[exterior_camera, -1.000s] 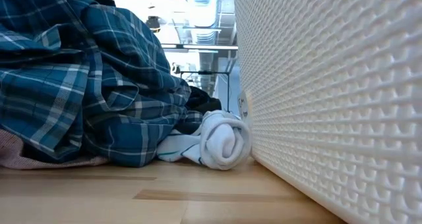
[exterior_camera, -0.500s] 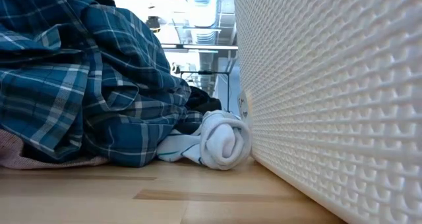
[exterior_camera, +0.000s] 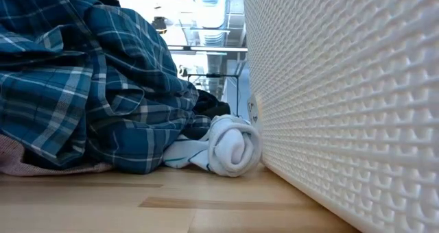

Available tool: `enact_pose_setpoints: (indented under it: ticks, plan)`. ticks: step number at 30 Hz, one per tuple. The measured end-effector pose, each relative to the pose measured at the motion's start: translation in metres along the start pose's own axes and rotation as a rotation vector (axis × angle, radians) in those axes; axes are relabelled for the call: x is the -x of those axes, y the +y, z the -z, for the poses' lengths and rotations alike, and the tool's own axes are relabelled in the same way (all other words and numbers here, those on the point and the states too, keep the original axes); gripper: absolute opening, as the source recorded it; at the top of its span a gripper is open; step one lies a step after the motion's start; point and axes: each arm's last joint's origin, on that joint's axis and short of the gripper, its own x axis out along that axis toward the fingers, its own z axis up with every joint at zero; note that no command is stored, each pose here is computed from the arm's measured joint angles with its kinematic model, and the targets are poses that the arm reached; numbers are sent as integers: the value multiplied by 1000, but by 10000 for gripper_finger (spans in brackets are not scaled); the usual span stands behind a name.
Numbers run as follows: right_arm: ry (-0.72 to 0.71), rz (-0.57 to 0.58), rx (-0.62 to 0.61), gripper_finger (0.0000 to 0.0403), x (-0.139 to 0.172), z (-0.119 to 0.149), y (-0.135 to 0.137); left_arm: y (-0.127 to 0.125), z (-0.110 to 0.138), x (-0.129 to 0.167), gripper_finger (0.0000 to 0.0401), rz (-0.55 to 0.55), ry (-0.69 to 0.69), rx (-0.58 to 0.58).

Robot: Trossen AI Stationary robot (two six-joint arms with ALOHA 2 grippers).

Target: Sort clothes

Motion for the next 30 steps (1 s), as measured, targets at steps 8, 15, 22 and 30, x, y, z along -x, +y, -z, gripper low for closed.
enact_pose_setpoints:
  ticks: [8,15,22,30]
  plan:
    - [0,0,0,112,0,0,0,0,0,0,185,0,0,0]
    - [0,0,0,112,0,0,0,0,-1,0,185,-5,-12,-1]
    - [0,0,0,112,0,0,0,0,-1,0,185,-4,-11,54]
    - [0,0,0,112,0,0,0,1,-1,0,190,-33,-5,74]
